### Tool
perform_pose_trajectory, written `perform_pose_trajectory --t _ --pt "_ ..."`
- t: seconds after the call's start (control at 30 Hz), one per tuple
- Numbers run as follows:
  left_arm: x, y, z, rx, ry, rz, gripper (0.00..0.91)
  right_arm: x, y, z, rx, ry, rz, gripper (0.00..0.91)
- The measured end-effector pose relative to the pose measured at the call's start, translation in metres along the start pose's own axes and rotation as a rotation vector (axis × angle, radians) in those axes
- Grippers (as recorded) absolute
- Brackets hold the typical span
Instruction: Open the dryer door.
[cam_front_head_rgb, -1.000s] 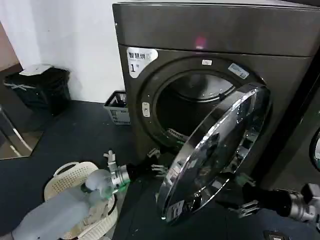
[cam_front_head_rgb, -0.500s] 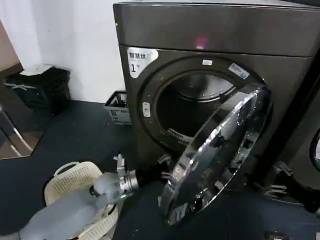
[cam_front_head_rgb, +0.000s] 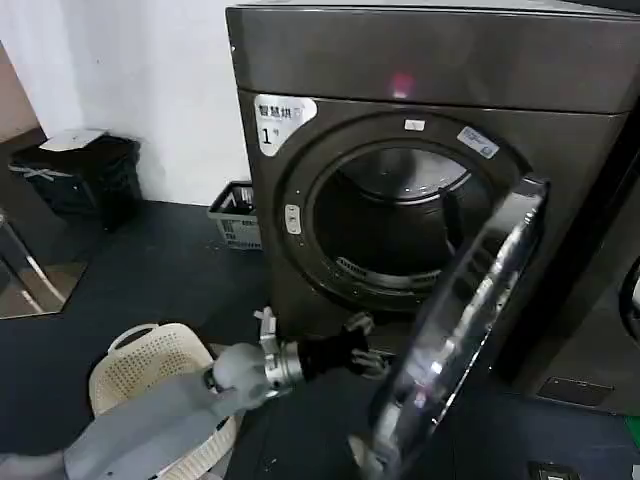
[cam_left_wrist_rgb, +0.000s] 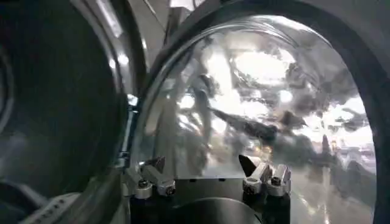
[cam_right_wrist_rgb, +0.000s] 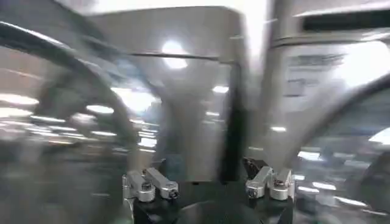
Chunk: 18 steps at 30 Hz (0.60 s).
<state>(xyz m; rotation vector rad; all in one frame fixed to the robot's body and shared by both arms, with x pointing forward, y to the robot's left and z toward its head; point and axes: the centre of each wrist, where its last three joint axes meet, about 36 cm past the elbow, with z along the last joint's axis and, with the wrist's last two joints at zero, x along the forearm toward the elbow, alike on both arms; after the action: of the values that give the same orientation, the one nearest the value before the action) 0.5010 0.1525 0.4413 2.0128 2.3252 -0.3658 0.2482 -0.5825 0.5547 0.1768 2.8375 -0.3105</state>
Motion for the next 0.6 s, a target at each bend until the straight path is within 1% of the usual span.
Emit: perform_pose_trajectory --t 0.23,0.37,0.5,0.6 --pt "-0.024 -0.002 0.003 0.006 0.002 0.035 0.907 0.034 -0.033 -0.027 0.149 0.026 0.267 0.907" --pt "-0.039 -0.003 0.004 0.008 0.003 0.058 0.907 0.051 -0.049 -0.049 0.189 0.067 0.396 0.907" --pt "-0.055 -0.004 0.008 -0.002 0.017 0.066 0.907 0.069 -0.065 -0.067 0.286 0.088 0.5 0.907" --pt "-0.065 -0.004 0.01 -0.005 0.026 0.077 0.907 0.081 -0.073 -0.083 0.348 0.083 0.606 0.907"
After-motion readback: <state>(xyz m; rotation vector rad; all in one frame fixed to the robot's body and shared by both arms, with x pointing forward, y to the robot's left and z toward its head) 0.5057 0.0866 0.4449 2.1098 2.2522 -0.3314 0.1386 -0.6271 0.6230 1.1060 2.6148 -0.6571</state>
